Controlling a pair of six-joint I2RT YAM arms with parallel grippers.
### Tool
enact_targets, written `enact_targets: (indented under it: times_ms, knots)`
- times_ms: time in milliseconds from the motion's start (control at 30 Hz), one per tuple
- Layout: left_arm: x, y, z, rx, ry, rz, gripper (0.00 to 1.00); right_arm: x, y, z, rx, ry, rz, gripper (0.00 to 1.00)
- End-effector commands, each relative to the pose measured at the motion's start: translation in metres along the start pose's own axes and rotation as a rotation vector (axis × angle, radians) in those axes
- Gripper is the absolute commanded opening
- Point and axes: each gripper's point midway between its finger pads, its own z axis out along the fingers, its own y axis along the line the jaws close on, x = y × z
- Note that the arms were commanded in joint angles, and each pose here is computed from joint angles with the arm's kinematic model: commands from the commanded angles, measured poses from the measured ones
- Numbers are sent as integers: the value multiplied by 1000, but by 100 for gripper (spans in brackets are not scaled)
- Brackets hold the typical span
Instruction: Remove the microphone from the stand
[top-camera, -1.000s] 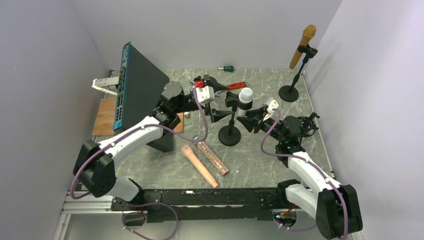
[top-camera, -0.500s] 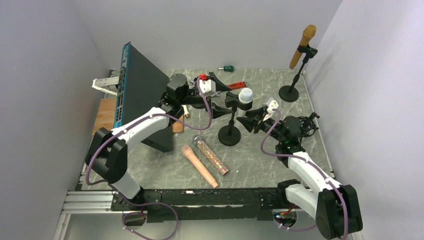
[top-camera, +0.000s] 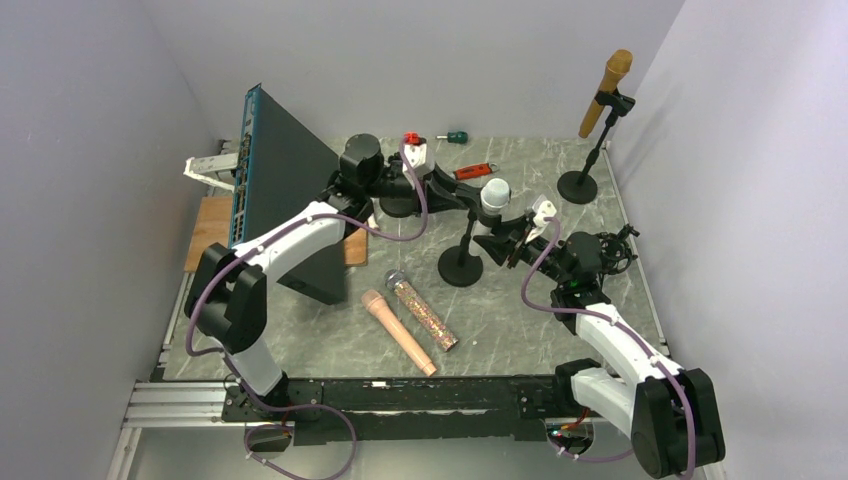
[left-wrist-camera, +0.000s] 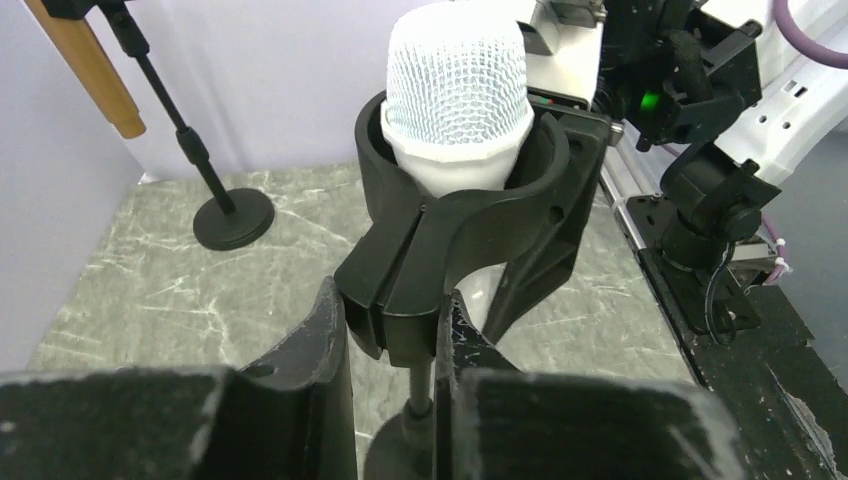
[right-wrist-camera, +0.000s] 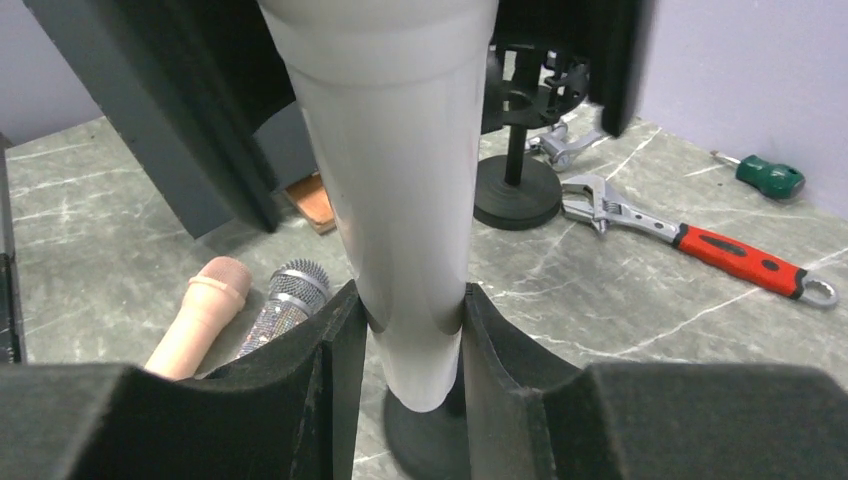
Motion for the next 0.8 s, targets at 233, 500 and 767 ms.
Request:
enact_targets:
  times_ms: [233,500,767]
  knots:
    - [-6,17,-4,-59,18,3,0,-9,-3,-5,54,-55,-27,0]
    - [-8,19,-12,-65,7,-20,0,-5,-31,-36,325,-65,-14,0]
    - [-6,16,-12,-27,23,-103,0,-13,-37,-31,328,-102,-47,0]
